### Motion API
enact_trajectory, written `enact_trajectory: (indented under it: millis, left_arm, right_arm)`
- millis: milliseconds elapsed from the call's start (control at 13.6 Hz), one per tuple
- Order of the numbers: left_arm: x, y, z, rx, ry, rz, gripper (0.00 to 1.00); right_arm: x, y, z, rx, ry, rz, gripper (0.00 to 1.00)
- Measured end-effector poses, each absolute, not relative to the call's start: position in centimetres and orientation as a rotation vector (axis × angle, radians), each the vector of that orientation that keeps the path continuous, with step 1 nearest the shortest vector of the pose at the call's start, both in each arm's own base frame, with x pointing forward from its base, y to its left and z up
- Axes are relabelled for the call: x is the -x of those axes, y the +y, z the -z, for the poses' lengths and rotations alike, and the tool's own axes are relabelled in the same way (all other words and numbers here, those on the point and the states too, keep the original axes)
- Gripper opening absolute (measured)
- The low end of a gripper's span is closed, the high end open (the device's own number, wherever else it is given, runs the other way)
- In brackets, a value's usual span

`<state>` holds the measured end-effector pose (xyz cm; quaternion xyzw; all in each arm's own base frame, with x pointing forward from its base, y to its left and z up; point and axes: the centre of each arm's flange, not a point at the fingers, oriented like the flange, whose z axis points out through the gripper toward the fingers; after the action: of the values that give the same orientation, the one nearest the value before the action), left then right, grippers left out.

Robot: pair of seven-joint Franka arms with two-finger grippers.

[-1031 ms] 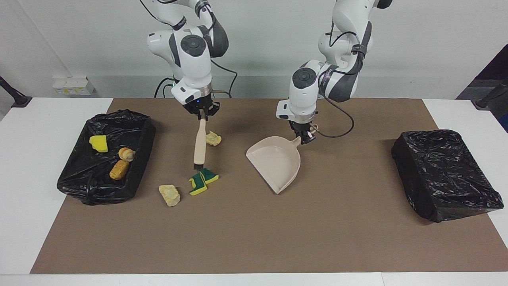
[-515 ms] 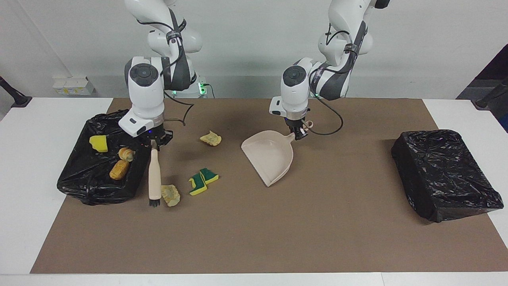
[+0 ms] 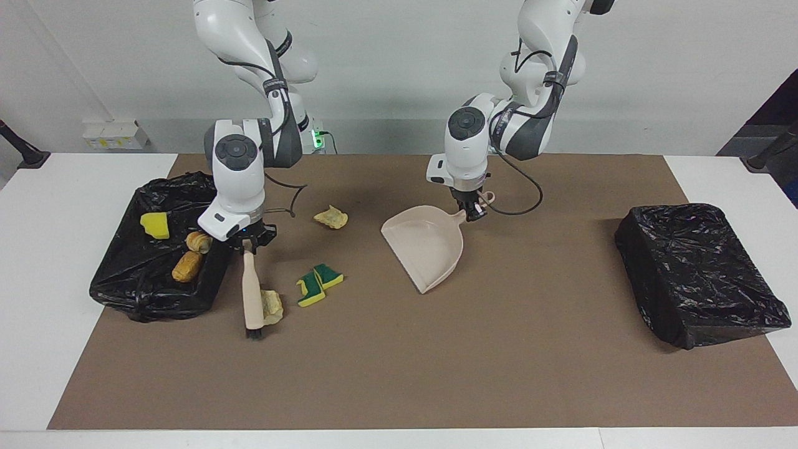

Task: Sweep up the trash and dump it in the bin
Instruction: 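Sweep the green scrubber toward the dustpan with the right gripper's brush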

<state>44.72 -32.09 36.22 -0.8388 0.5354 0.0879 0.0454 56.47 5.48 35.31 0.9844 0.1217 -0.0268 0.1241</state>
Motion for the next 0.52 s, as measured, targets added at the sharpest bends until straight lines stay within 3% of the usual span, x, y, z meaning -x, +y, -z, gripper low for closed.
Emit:
enact_trajectory:
  millis: [515]
  left_arm:
    - [-44.7,-32.0,-36.2,2.561,1.634,-0.273,0.32]
  right_arm:
    - [-52.8,17.5,-34.3,-2.977,0.359,0.155,0.26]
